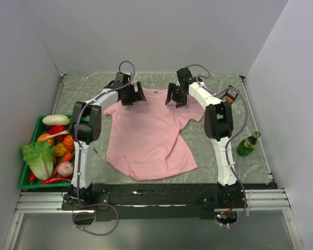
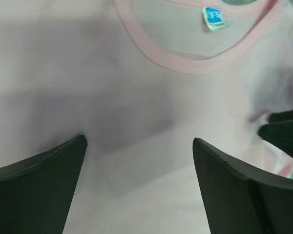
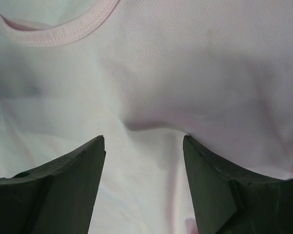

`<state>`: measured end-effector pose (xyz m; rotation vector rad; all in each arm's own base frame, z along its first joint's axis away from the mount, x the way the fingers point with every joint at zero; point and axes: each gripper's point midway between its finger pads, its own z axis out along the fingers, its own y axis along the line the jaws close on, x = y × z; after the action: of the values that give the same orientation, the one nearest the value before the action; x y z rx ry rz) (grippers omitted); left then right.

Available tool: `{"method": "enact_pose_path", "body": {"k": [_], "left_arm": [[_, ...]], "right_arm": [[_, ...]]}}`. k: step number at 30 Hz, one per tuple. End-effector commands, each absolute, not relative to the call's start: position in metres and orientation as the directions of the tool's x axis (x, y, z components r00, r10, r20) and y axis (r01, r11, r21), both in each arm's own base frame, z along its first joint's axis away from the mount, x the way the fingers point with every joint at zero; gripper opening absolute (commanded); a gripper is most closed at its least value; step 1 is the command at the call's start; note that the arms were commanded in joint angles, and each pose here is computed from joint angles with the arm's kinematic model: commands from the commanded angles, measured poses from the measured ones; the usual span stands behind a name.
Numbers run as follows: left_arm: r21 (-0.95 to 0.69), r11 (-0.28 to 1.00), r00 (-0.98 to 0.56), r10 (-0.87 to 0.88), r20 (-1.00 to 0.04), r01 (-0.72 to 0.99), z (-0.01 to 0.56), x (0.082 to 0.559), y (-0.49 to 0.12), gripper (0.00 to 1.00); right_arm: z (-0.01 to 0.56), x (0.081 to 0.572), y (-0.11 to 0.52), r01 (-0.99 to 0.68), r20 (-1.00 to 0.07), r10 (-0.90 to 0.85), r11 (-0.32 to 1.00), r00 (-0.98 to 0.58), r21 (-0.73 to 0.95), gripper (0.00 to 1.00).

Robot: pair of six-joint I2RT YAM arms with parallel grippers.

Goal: Pin the brooch onto the clothing
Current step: Flatten out the crumpled clothing at the center of the board.

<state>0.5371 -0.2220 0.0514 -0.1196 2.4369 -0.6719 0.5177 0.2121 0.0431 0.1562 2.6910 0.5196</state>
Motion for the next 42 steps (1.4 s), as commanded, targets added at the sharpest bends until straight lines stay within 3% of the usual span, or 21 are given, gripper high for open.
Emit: {"method": "enact_pose_path", "body": {"k": [1,5,11,13,17,24,33,42], "left_arm": [[-0.369,0.917,-0.706,-0.161,-0.69,0.152,0.122,0.551,-0.226,0.96],[-0.311,0.925,-0.594,-0.126,-0.794,0.219,0.187,0.542,-0.246,0.96],[-0.296,0.899,-0.502,-0.102,-0.859,0.324,0.242,0.48,-0.288,0.96],[-0.294,0.879,-0.514,-0.067,-0.855,0.375,0.237,0.441,-0.31,0.97],[-0.273,0.845,-0.537,0.019,-0.844,0.459,0.219,0.378,-0.35,0.98],[-0.295,0.739,-0.582,0.158,-0.798,0.605,0.181,0.268,-0.434,0.9],[-0.318,0.661,-0.615,0.278,-0.738,0.68,0.124,0.194,-0.503,0.76],[-0.275,0.684,-0.643,0.365,-0.673,0.676,0.066,0.18,-0.516,0.7]], "right_arm": [[0.147,0.525,0.199,-0.072,-0.542,0.149,0.928,-0.827,0.365,0.72],[0.211,0.501,0.177,-0.091,-0.638,0.167,0.932,-0.752,0.351,0.71],[0.203,0.45,0.137,-0.019,-0.628,0.201,0.945,-0.752,0.326,0.71],[0.178,0.436,0.124,0.018,-0.593,0.209,0.95,-0.778,0.311,0.69],[0.144,0.416,0.102,0.073,-0.543,0.232,0.951,-0.807,0.299,0.55],[0.096,0.386,0.078,0.16,-0.475,0.286,0.944,-0.832,0.288,0.52],[0.075,0.376,0.052,0.244,-0.446,0.354,0.927,-0.822,0.286,0.52],[0.071,0.381,0.042,0.264,-0.444,0.363,0.926,-0.819,0.27,0.52]]}}
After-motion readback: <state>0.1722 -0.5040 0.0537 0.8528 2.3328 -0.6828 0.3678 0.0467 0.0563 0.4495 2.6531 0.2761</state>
